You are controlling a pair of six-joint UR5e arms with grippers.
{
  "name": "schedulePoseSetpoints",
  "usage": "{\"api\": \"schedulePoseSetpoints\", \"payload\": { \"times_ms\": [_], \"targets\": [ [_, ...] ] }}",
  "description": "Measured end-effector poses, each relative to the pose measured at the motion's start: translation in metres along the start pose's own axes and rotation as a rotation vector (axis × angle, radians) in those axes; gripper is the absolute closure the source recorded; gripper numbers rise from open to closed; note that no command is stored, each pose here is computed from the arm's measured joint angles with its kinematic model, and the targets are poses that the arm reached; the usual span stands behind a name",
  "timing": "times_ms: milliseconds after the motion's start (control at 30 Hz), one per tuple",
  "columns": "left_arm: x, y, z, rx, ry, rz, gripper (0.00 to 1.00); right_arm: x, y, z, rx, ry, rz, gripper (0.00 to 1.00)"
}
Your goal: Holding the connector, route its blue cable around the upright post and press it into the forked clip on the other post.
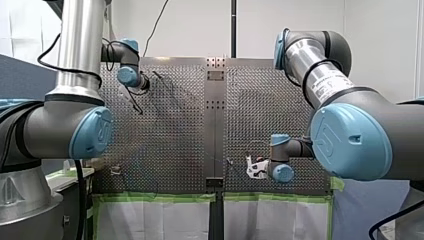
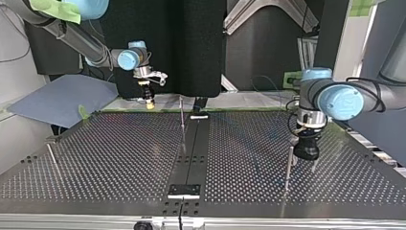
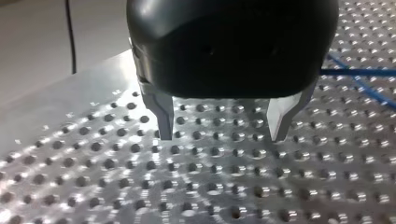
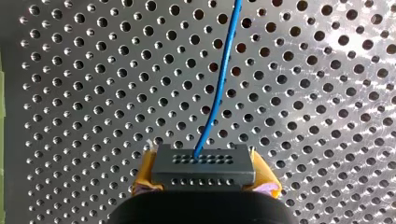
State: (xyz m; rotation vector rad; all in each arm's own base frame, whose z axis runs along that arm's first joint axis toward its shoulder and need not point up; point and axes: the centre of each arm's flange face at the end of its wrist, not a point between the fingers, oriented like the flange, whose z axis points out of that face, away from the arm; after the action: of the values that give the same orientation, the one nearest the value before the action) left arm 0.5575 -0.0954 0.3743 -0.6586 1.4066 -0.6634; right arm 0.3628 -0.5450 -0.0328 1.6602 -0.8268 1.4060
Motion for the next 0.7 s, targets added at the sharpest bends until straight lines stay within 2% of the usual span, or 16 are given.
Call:
{"api": "schedulePoseSetpoints", "payload": {
  "times_ms": [367,567,700],
  "targets": [
    [0.032,0.019,-0.019,-0.008,0.077,0.003,0.0,-0.001,-0.002,-0.001,0.003,-0.009,-0.003,1.0],
    [0.046,0.019,-0.025,0.031,0.099,-0.018,0.0,-0.001,-0.002,-0.001,0.002,-0.01,-0.001,1.0],
    [0.05,0.019,-0.027,0.035,0.102,-0.022,0.0,-0.001,0.001,-0.001,-0.001,-0.007,0.002,1.0]
  ]
}}
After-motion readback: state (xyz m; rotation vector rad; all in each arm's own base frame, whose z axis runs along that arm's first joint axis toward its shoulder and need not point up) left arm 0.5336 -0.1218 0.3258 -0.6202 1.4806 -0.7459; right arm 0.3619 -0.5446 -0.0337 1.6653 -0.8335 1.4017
